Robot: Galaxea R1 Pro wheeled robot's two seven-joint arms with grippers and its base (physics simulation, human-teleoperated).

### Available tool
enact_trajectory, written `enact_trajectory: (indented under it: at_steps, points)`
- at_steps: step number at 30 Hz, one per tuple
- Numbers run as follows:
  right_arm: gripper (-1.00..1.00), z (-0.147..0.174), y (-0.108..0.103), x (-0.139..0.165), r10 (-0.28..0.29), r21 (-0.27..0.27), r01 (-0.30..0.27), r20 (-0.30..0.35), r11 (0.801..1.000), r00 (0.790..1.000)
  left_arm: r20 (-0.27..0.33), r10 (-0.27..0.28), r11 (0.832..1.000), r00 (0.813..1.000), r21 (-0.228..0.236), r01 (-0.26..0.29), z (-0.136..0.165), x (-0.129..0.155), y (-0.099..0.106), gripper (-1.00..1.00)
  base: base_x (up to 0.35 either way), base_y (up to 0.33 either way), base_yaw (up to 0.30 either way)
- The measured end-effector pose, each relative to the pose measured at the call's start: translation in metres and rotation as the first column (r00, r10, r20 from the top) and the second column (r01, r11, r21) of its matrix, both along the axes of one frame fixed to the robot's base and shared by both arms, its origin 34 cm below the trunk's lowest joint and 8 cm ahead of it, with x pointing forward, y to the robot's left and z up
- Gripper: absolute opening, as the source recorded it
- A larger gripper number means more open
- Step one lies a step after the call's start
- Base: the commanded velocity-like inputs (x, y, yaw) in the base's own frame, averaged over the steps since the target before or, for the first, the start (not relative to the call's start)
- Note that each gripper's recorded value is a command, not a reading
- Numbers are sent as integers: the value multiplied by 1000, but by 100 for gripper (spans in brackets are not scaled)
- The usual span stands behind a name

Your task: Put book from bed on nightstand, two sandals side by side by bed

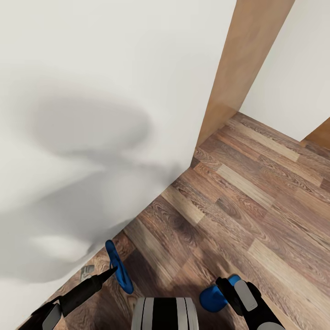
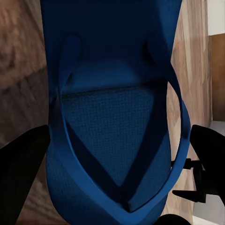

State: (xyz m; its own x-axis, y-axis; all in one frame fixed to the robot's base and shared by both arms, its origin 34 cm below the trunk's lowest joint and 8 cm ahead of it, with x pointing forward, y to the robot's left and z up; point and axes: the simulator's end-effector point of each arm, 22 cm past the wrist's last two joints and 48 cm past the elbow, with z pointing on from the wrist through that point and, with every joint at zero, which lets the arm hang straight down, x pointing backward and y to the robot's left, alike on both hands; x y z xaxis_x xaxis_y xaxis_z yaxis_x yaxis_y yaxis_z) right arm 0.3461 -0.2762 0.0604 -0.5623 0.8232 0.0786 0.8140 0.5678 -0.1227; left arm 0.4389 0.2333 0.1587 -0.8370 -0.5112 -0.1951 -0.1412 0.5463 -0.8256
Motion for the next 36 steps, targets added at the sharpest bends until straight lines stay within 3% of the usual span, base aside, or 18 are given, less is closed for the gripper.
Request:
enact_trajectory:
  at_steps: [36]
  points:
    - [100, -6, 0, -9, 0, 0, 0, -20, 1000, 1000, -19, 0, 1000, 1000, 1, 0, -8, -7, 0, -100, 0, 0, 0]
